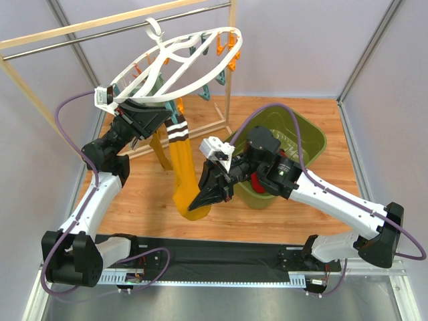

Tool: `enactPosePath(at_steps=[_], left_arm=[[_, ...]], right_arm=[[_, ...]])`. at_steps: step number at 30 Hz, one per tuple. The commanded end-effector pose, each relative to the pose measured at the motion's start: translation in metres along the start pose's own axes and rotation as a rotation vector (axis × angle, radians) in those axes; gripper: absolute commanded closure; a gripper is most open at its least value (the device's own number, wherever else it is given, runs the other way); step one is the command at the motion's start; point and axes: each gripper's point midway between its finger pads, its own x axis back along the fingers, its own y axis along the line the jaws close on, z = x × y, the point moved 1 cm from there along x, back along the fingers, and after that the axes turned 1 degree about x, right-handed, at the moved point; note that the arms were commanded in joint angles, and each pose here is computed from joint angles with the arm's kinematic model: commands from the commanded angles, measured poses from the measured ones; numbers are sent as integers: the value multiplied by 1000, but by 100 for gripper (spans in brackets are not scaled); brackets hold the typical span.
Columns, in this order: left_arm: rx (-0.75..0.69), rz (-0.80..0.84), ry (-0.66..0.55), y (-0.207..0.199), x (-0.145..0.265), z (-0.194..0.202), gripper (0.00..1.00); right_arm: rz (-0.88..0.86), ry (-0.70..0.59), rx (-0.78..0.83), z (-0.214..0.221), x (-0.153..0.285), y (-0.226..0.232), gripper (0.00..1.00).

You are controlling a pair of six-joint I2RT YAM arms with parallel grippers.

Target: Remove the socks clipped to the hanger

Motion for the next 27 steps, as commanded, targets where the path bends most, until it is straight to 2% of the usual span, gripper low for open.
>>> enactPosePath(at_steps=[1, 8, 10, 13, 14, 16, 17, 18, 23, 24, 27], left_arm=[[-186, 208, -12, -55, -4, -7, 77], [-177, 213, -10, -56, -5, -9, 95], [-173, 215, -8, -56, -5, -8, 95], [-169, 213, -3, -57, -5, -8, 86], [-164, 206, -2, -55, -5, -8, 76], [-154, 180, 9, -49, -5, -6, 63], [-155, 173, 15, -49, -4, -5, 50], [-138, 147, 20, -44, -5, -4, 47], [-169, 47, 67, -32, -2, 3, 41], [-141, -4, 81, -23, -1, 5, 40], [-177, -56, 95, -18, 0, 6, 37]], right_arm=[[-43, -13, 34, -10, -2, 12, 100], [-43, -11, 30, -8, -2, 11, 100], [-43, -11, 32, -9, -2, 12, 100], [-41, -11, 36, -9, -1, 13, 100], [-29, -15, 47, -10, -1, 11, 100], [2, -14, 50, -11, 0, 9, 100], [67, -24, 73, -13, 2, 0, 100], [108, -18, 66, -11, 4, -5, 100], [300, 16, 56, 2, 15, -31, 100], [320, 22, 54, 7, 17, -34, 100], [359, 24, 61, 10, 20, -39, 100]])
